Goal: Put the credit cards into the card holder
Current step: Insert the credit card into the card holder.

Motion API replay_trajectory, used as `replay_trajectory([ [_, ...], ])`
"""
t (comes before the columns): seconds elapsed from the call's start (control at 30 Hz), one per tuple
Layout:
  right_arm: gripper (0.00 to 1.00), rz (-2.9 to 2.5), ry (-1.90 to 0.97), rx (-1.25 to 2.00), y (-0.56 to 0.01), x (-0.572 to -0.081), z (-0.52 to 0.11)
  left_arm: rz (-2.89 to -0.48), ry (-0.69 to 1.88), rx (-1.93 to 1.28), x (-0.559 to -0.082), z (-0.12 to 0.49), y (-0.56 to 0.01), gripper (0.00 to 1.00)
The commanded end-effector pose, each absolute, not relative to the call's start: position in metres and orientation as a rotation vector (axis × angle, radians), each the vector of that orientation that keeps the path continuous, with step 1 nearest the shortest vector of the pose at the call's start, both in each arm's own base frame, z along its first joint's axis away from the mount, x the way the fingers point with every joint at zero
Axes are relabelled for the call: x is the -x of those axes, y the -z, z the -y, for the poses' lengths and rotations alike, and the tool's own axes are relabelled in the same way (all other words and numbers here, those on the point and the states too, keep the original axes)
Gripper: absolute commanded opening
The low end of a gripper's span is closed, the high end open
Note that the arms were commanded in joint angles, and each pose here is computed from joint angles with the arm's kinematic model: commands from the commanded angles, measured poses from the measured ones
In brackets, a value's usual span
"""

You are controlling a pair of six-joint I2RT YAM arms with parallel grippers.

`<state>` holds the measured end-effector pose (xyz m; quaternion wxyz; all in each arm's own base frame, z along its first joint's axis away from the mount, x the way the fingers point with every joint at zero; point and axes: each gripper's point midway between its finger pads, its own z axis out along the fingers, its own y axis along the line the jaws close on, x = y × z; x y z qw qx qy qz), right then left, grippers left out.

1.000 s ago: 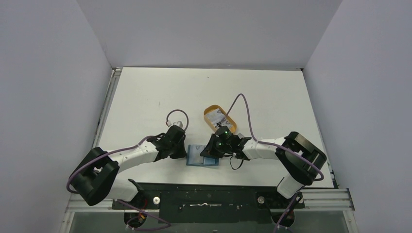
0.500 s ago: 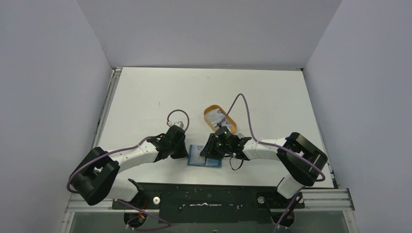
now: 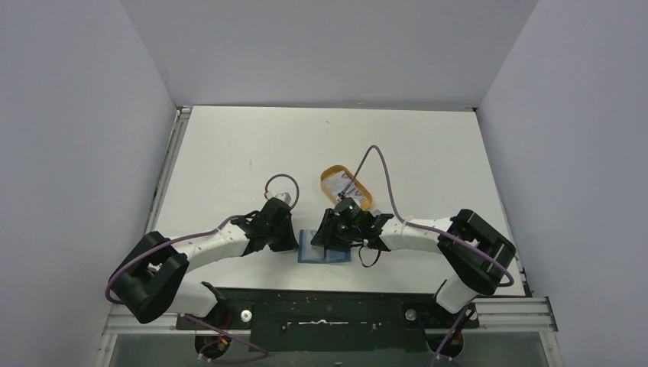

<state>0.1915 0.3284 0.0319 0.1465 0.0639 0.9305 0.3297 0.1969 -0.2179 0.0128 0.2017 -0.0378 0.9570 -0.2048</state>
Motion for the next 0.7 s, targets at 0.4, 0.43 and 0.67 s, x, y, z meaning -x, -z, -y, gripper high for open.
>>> replay_trajectory([
  [0.4, 0.47, -2.647, -0.816, -0.015, -0.054, -0.190, -0.330, -2.692, 0.650, 0.042, -0.186, 0.228, -0.013, 0.00],
  [0.43, 0.50, -2.644, -0.799, 0.000, -0.057, -0.189, -0.328, -2.690, 0.644, 0.041, -0.185, 0.226, -0.013, 0.00],
  [0.67, 0.68, -2.618, -0.697, 0.056, -0.075, -0.191, -0.318, -2.691, 0.624, 0.040, -0.182, 0.220, -0.013, 0.09],
])
